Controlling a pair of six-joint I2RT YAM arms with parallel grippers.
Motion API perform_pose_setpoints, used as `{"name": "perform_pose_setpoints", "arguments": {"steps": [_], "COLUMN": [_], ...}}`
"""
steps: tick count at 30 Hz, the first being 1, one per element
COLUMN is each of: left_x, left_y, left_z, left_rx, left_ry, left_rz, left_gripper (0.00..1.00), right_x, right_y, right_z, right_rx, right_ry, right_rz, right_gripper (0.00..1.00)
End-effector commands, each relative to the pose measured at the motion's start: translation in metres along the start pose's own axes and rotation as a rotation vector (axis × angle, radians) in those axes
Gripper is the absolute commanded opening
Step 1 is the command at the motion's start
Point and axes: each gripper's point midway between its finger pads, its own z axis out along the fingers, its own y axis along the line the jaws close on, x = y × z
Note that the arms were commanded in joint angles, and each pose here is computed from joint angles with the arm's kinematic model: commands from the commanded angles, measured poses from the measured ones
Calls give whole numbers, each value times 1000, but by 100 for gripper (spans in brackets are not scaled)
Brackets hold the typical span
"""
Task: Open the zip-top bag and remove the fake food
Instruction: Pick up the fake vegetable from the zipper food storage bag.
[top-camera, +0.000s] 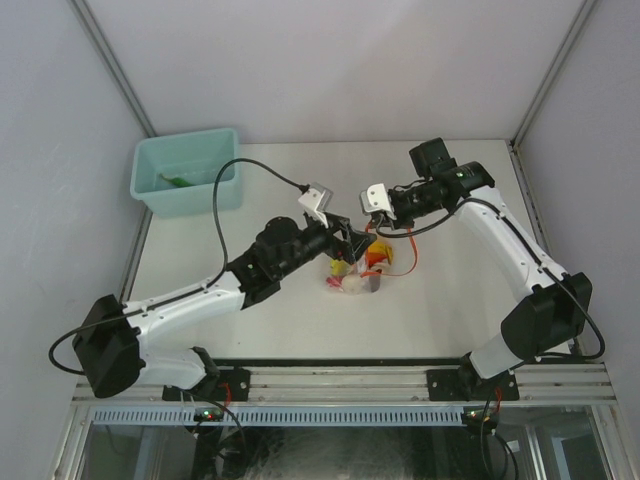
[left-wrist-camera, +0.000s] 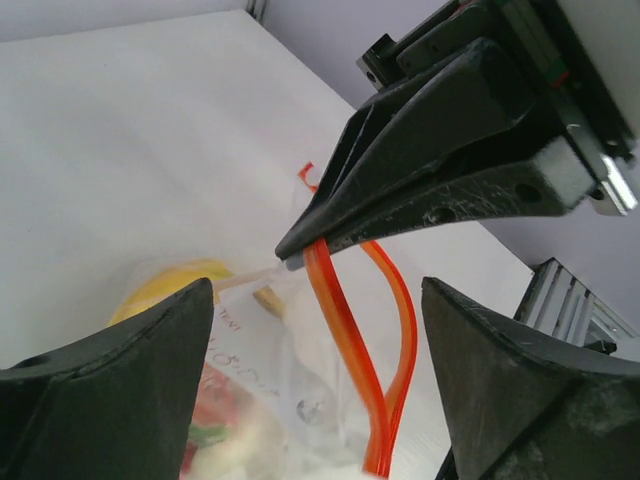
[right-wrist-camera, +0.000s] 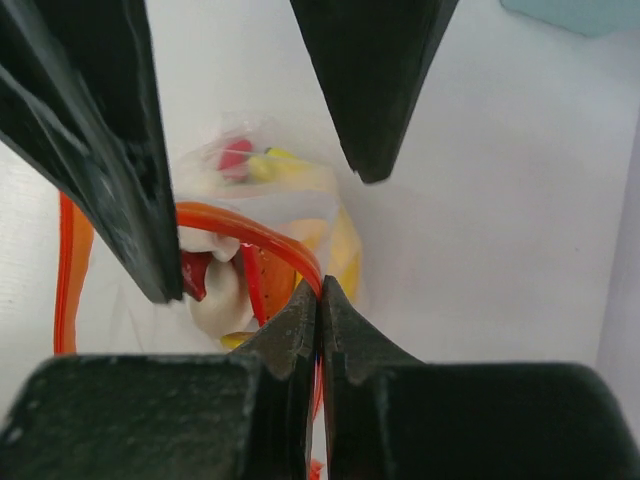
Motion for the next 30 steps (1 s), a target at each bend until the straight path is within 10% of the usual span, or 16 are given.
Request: {"name": "perform_pose_setpoints", "arguments": {"steps": [1, 8, 14, 21, 30], "left_x": [-16, 10, 15, 7, 4], "left_y": [-5, 7, 9, 8, -12], "left_z": [17, 18, 18, 21, 31], "left_rx": [-36, -81, -82, -71, 32], "left_ry": [-8, 101, 126, 102, 122], "left_rz": [-49, -15, -13, -25, -23], "left_gripper": [84, 66, 3, 0, 0], "right_x": [-18, -15, -10, -15, -18], "right_y": [0, 4, 4, 7, 103], "right_z": [-2, -2, -7, -67, -40], "right_rx": [18, 19, 50, 160, 45], "right_ry": [-97, -110, -107, -245, -353], "right_rz": [62, 104, 205, 380, 94], "right_gripper": [0, 0, 0, 34, 20]}}
